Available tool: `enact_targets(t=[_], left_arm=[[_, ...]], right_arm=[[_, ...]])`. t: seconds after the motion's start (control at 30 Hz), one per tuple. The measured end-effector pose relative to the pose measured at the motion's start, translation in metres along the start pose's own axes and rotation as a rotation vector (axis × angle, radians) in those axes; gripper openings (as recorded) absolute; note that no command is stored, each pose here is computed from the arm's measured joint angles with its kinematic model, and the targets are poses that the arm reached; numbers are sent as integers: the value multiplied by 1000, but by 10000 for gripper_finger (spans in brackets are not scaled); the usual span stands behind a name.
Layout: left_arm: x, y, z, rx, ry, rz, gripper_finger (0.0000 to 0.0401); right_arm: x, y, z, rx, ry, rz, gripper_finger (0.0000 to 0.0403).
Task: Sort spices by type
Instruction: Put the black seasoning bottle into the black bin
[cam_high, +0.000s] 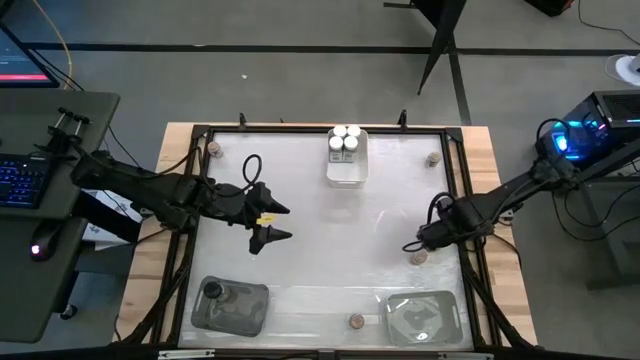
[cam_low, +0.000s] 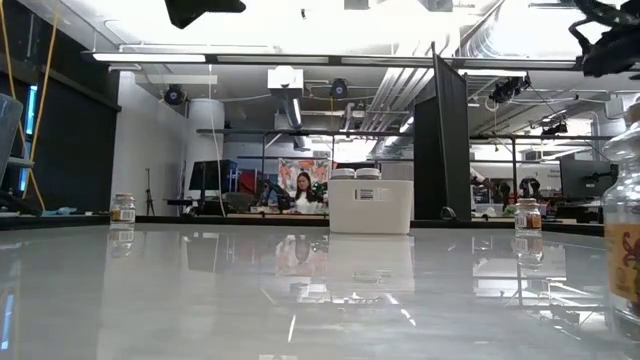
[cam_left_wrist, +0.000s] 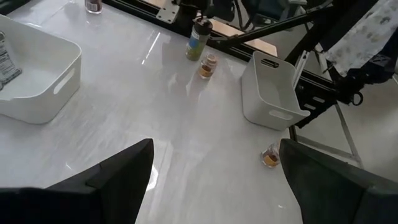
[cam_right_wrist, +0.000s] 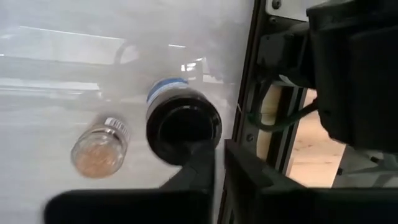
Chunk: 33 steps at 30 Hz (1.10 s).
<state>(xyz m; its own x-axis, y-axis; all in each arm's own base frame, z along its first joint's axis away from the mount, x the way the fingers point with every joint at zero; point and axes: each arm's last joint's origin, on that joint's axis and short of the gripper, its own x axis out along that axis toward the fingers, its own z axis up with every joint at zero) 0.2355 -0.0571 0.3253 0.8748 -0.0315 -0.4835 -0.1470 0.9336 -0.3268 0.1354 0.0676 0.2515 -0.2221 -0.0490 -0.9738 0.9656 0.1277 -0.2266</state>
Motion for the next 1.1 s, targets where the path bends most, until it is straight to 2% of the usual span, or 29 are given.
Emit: enact_targets(t=[0.1, 0.2, 0.43, 0.87, 0.93, 1.1], left_arm=[[0, 0, 0, -1, -1, 0, 335], [0, 0, 0, -3, -1, 0, 335], [0, 0, 0, -8, -1, 4, 335], [0, 1, 0, -8, -12, 24, 335], [0, 1, 0, -8, -12, 24, 335], [0, 1, 1, -11, -13, 24, 335]], right_arm=[[10, 1, 2, 21, 1, -13, 23], [15, 3, 4, 29, 7, -11, 6], [15, 5, 4, 49, -5, 18, 2], [14, 15, 5, 86, -82, 139, 1], [14, 18, 7, 91, -87, 169, 1], [11, 33, 12, 104, -128, 326, 0]])
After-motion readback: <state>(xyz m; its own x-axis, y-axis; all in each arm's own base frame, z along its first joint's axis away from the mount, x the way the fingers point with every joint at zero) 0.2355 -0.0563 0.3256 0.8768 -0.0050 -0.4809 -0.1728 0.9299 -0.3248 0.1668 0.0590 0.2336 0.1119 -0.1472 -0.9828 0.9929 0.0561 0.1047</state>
